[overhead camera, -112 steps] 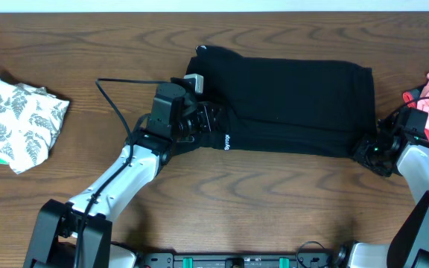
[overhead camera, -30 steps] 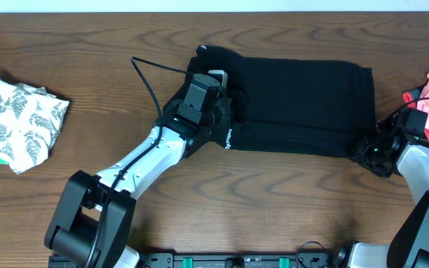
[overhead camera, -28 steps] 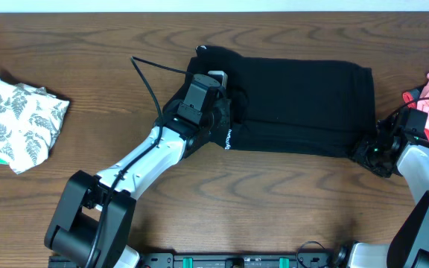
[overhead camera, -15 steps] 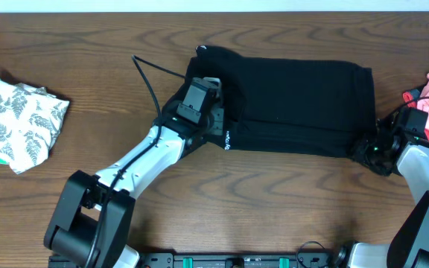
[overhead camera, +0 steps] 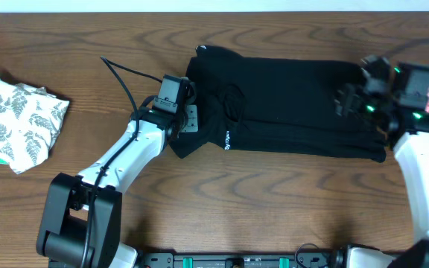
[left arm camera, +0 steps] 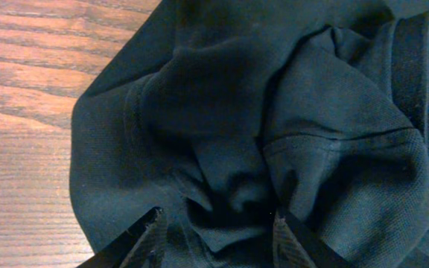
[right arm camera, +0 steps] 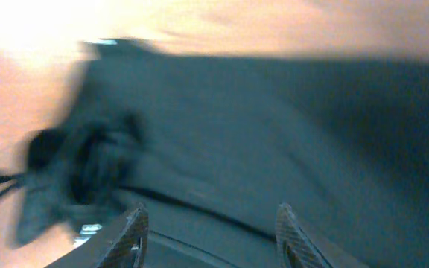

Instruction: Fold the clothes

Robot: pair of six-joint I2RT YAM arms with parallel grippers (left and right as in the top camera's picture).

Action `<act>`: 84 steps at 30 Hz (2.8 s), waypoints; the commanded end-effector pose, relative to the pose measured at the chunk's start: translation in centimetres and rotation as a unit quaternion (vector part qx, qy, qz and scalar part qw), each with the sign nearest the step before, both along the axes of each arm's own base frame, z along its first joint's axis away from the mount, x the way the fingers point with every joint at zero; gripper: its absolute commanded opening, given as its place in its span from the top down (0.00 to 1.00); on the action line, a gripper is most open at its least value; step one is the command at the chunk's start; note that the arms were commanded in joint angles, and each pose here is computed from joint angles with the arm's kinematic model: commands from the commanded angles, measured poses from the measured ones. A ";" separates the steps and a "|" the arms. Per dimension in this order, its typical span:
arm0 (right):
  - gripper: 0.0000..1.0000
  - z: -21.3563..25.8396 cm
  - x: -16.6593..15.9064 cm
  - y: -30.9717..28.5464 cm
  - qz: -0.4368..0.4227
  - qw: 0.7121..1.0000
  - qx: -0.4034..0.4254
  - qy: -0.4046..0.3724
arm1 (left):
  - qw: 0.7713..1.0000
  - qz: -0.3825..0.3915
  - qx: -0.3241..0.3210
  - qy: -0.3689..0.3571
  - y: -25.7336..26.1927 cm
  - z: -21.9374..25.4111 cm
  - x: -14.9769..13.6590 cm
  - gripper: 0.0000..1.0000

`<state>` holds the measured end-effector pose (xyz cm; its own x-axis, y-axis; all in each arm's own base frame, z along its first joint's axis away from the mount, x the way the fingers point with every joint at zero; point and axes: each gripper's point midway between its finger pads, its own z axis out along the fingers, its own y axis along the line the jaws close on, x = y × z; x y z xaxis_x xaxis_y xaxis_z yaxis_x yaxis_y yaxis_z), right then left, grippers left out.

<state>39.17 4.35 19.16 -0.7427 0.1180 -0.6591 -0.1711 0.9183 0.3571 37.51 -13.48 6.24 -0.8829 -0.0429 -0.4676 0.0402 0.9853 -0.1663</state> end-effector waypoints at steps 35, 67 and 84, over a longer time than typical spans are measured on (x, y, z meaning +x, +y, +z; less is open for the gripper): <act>0.46 -15.9 1.0 19.4 0.161 0.982 0.018 0.101 | 0.992 -0.025 0.001 0.120 -0.5 -8.6 -3.0 0.54; 0.96 -12.1 4.7 5.1 -0.035 0.992 0.028 0.116 | 0.992 -0.025 0.001 0.120 -0.5 -8.6 -3.1 0.54; 0.59 -13.0 -2.2 16.6 0.248 0.963 -0.025 0.106 | 0.992 -0.025 0.002 0.122 -0.5 -8.7 -3.1 0.54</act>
<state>37.71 19.51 6.54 -0.8733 -0.1965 -0.4458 -0.4088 0.7933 0.4512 35.98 -14.43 0.24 -0.9467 -0.0110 -0.3218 0.0540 0.9798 -0.1924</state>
